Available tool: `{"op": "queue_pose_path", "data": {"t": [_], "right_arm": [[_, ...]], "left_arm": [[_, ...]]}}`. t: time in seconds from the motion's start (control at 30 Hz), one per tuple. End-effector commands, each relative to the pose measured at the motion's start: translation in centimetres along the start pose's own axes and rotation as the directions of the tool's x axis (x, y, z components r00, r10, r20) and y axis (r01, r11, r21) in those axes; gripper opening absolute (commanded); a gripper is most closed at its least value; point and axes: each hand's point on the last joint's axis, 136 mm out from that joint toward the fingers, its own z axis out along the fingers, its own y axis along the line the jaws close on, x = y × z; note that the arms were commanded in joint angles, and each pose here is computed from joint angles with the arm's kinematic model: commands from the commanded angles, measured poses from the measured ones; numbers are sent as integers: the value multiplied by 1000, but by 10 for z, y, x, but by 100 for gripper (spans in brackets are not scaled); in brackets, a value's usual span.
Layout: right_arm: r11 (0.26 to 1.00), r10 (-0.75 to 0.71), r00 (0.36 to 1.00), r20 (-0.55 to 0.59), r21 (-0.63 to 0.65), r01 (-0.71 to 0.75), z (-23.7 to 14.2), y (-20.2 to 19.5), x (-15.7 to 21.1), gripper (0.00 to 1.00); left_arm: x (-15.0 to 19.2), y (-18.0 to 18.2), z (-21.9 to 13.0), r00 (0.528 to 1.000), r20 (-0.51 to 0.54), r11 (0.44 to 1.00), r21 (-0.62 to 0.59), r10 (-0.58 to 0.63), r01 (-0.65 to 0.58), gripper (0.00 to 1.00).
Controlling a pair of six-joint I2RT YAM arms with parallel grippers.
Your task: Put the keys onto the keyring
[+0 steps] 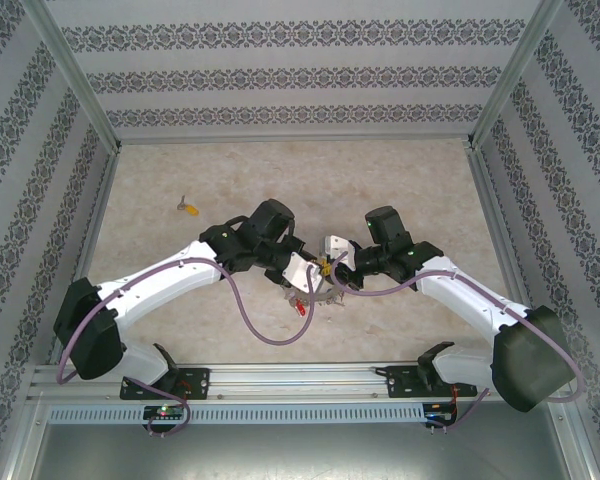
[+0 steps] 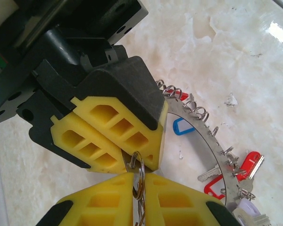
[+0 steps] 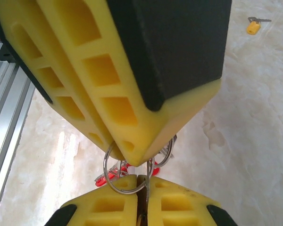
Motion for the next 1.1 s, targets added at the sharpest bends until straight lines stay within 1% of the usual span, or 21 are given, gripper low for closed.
{"op": "queue_pose_path", "data": {"t": [0.0,0.13,0.17,0.23,0.3,0.5,0.57,0.7,0.8,0.9,0.97,1.07], "right_arm": [[995,-83,992,92,-44,87,-3,10,-27,0],[995,-85,992,93,-45,89,-3,10,-28,0],[995,-86,992,95,-45,91,-4,10,-28,0],[995,-89,991,96,-44,93,-4,11,-28,0],[995,-89,992,94,-43,93,-4,11,-27,0],[995,-99,992,79,-17,101,-4,9,-23,0],[994,-106,992,69,8,105,-5,5,-22,12],[986,-158,985,72,63,154,-11,2,-27,23],[967,-216,974,67,150,204,-21,-3,-31,33],[930,-257,966,24,277,241,-34,-16,-31,41],[907,-263,965,0,340,248,-43,-22,-29,44],[867,-251,967,-42,435,244,-55,-34,-24,48]], "left_arm": [[-12,14,3,999,45,1000,-28,4,-3,11],[-11,16,5,999,40,999,-32,0,1,13],[-10,17,5,999,37,999,-32,0,1,12],[-9,18,4,1000,30,999,-38,2,-1,5],[-9,20,2,1000,30,999,-47,-3,4,0],[-11,29,-9,998,56,995,-83,-42,47,0],[-10,35,-13,996,59,992,-105,-68,74,0],[-8,52,-24,981,75,972,-147,-176,186,0],[-8,59,-32,963,96,954,-138,-253,265,0],[-4,65,-39,933,101,923,-141,-346,357,0],[-1,67,-43,907,101,897,-139,-408,419,0],[4,71,-47,848,86,839,-124,-523,530,0]]}}
